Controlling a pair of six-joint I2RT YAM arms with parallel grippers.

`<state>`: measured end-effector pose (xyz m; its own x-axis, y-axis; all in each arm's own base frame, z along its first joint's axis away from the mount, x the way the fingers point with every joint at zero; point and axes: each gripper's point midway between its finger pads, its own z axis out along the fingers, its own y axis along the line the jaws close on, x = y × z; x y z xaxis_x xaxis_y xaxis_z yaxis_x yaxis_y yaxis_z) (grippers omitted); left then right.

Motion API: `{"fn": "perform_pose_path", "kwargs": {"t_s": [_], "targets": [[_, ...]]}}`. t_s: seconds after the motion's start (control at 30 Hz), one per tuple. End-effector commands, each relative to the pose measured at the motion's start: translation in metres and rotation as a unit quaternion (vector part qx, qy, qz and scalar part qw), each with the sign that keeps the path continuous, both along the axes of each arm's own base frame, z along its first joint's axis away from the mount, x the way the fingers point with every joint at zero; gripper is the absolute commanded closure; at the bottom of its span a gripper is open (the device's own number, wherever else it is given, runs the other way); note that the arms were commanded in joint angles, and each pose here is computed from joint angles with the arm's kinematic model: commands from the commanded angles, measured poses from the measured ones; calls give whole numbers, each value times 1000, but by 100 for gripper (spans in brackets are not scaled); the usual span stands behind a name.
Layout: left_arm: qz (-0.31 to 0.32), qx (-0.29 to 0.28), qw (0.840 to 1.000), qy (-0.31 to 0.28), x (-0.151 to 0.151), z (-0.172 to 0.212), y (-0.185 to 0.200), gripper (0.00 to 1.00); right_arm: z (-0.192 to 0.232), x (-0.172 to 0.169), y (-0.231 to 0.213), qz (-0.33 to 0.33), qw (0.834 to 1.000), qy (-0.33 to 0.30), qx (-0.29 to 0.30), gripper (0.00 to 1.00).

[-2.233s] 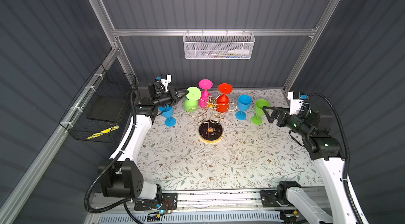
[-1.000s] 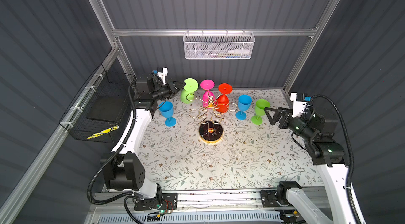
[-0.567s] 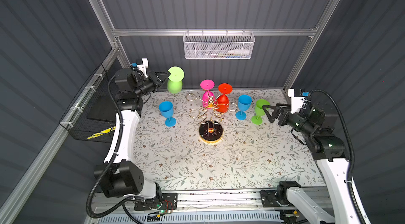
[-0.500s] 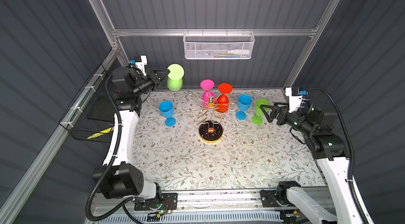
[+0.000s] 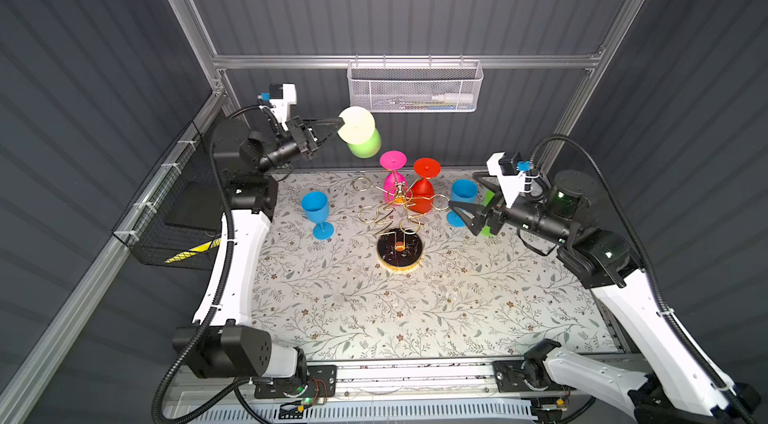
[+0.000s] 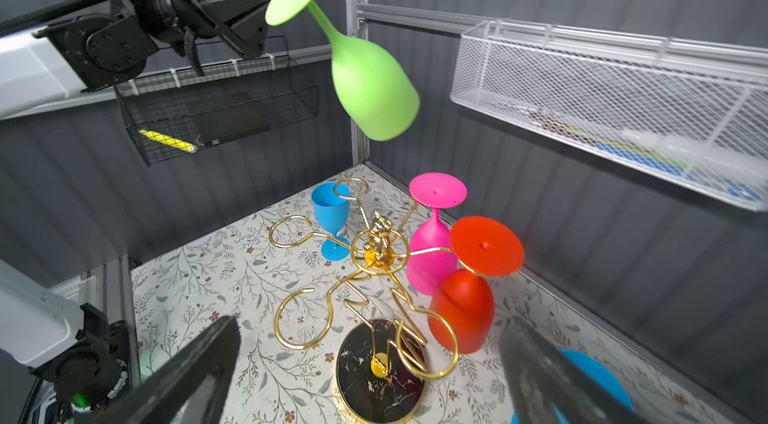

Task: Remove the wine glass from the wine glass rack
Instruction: 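Reach the right gripper to the lime-green glass bowl held by the left gripper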

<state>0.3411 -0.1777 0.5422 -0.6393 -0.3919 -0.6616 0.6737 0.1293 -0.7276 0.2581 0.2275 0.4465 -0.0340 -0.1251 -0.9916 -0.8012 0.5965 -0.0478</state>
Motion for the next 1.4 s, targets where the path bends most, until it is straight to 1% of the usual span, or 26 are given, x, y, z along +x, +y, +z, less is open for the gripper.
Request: {"fn": "perform_pose_path", "kwargs": {"t_s": [0.0, 0.17, 0.27, 0.4, 0.57, 0.7, 0.87, 1.1, 1.17, 1.3, 1.33, 1.37], "targets": [[-49, -3, 998, -29, -26, 19, -19, 100, 24, 2, 17, 30, 996, -82, -9, 1], [-66, -7, 997, -25, -36, 23, -29, 100, 25, 20, 42, 57, 992, -113, -9, 1], [-83, -6, 996, -15, -41, 18, -38, 100, 28, 28, 51, 66, 989, -131, -6, 1], [-93, -6, 996, -1, -40, 9, -45, 100, 28, 43, 61, 64, 988, -143, -1, 1], [-98, -8, 995, 3, -41, 7, -47, 100, 31, 59, 70, 55, 986, -155, 15, 1], [-106, -13, 994, 3, -44, 9, -48, 100, 31, 74, 80, 50, 986, -156, 17, 1], [-116, -20, 993, 6, -46, 10, -49, 100, 27, 89, 98, 58, 987, -149, 23, 1], [-122, -28, 992, 4, -48, 14, -48, 100, 18, 98, 119, 63, 988, -136, 20, 1], [-123, -30, 992, 3, -48, 15, -48, 100, 15, 98, 121, 63, 989, -133, 19, 6], [-124, -34, 992, 5, -47, 14, -48, 100, 15, 94, 119, 59, 990, -130, 19, 24], [-124, -35, 992, 5, -47, 14, -48, 100, 14, 93, 118, 58, 990, -129, 18, 26], [-124, -35, 992, 6, -47, 14, -48, 100, 14, 92, 118, 58, 990, -129, 19, 27]]}}
